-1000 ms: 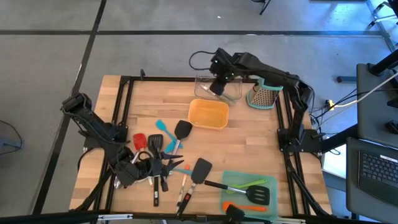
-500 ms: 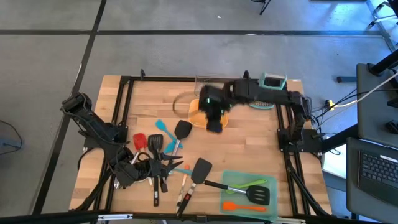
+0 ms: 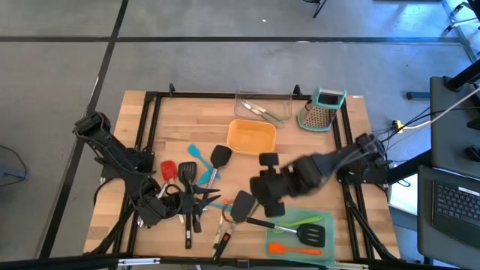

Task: Pick & Place Kitchen Items
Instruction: Put the silver scoop into the yellow bin

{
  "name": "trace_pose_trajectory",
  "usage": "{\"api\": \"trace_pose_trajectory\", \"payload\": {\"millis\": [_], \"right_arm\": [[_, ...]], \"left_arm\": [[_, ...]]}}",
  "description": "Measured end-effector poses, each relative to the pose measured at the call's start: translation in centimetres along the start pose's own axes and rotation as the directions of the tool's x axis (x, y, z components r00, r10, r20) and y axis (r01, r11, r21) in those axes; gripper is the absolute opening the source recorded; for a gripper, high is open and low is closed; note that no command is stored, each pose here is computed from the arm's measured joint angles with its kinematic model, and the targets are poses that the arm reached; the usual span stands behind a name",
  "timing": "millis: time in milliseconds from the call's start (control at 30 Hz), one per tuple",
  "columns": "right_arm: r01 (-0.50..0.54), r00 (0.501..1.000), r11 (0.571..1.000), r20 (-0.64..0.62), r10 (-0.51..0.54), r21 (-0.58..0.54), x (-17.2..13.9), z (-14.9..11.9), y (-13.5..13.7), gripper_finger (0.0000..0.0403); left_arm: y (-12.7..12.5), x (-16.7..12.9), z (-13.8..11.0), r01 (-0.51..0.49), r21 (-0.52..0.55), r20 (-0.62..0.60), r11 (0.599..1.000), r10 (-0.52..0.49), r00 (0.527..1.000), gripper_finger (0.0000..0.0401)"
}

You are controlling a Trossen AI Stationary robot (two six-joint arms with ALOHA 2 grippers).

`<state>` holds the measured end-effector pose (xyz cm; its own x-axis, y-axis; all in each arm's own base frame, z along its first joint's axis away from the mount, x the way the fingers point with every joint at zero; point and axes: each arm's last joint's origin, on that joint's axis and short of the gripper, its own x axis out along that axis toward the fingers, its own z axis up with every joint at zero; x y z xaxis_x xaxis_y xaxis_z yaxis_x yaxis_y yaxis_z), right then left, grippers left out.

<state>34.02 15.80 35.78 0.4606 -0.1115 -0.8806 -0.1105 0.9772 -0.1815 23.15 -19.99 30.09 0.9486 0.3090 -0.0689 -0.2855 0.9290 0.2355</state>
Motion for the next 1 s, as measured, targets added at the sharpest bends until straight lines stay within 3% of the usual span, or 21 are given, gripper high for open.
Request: {"api": "trace_pose_trajectory", "payload": {"millis": [133, 333, 567, 800, 900, 1000], "right_arm": [[0.125, 0.987, 0.992, 0.105, -0.126, 0.018, -0.4, -0.7, 3.5, 0.0094], [0.149, 0.971, 0.989, 0.189, -0.149, 0.015, 0.0, -2.2, 6.4, 0.0094], [0.193, 0.958, 0.967, 0.181, -0.223, 0.168, 1.4, -5.9, 4.7, 0.0094], [0.068, 0.925, 0.945, 0.335, -0.181, 0.321, 1.8, -10.8, 2.0, 0.0094], [-0.016, 0.864, 0.941, 0.478, -0.157, 0.338, 0.7, -11.8, 0.4, 0.0094], [-0.101, 0.766, 0.956, 0.635, -0.103, 0.277, -0.8, -12.2, -1.5, 0.0094]], "left_arm": [[0.0, 0.0, 0.0, 0.000, -0.001, 0.000, 1.000, 0.000, 1.000, 0.0061], [0.0, 0.0, 0.0, 0.000, 0.007, 0.000, 1.000, 0.000, 1.000, 0.0061], [0.1, 0.2, 0.0, -0.009, 0.053, 0.002, 0.999, 0.009, 1.000, 0.0061], [0.8, 1.2, 0.0, -0.046, 0.073, -0.008, 0.996, 0.047, 0.999, 0.0061], [1.1, 1.6, -0.1, -0.063, 0.070, -0.012, 0.996, 0.064, 0.998, 0.0061], [1.3, 2.0, -0.1, -0.075, 0.073, -0.017, 0.995, 0.076, 0.997, 0.0061]]}}
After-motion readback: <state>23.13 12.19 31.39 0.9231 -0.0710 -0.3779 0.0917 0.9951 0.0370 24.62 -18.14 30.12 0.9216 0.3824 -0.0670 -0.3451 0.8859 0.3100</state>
